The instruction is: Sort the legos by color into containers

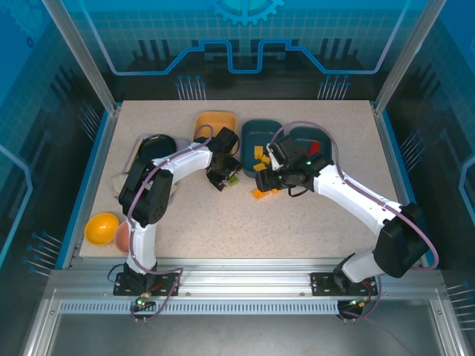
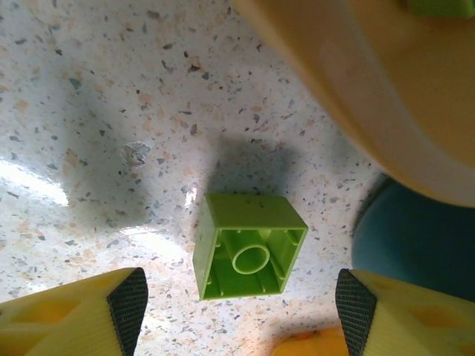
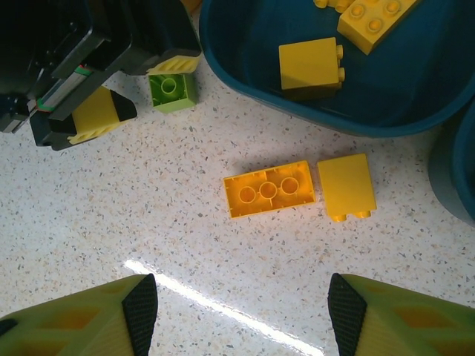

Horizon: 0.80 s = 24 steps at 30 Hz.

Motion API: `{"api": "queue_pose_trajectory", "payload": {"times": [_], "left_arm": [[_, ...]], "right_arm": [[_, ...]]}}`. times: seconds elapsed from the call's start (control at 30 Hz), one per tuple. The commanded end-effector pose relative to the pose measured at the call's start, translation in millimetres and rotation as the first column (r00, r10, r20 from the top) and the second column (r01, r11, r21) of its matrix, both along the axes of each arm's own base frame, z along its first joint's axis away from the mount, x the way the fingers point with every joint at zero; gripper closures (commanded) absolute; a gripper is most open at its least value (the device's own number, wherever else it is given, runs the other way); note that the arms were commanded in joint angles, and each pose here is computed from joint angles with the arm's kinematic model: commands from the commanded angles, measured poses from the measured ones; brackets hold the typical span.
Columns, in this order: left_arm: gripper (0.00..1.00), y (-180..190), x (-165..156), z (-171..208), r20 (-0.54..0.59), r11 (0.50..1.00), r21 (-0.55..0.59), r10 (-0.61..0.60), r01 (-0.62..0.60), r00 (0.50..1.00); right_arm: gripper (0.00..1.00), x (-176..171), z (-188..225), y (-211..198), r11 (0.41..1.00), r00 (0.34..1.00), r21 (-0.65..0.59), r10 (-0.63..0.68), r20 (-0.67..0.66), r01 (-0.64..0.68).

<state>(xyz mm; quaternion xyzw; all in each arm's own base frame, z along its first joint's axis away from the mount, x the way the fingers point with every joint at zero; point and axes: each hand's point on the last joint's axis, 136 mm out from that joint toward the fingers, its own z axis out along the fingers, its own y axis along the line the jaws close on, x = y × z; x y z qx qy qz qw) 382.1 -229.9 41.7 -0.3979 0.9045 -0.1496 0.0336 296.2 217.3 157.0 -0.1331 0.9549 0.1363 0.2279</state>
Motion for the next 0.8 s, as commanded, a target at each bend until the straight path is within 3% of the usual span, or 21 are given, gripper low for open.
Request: {"api": "queue_pose_trajectory", "payload": {"times": [0.0,0.2,0.47,0.6,0.77], "left_arm": [[0.31,8.9,-12.1,-11.4,-0.066,0.992,0.112,-0.053,0.060,0.996],[0.35,5.4,-9.9,-26.6,-0.093,0.979,0.155,-0.119,0.133,0.989],[0.67,10.5,-14.0,-19.9,-0.060,0.965,0.203,-0.158,0.167,0.986],[0.71,11.0,-19.7,12.1,0.000,0.962,0.202,-0.188,0.184,0.982],[0.71,17.9,-26.5,78.9,0.112,0.961,0.184,-0.229,0.207,0.967]], "right_arm": [[0.35,3.1,9.1,0.9,0.999,1.000,0.031,-0.009,0.013,0.008],[0.35,1.5,10.0,-1.0,0.999,1.000,0.031,-0.020,0.015,0.020],[0.35,-2.8,13.2,-4.2,0.998,0.999,0.046,-0.031,0.030,0.029],[0.35,-3.4,29.1,-2.6,0.996,0.997,0.086,-0.025,0.077,0.018],[0.33,-2.7,68.4,8.7,0.973,0.980,0.226,-0.004,0.198,-0.042]]}}
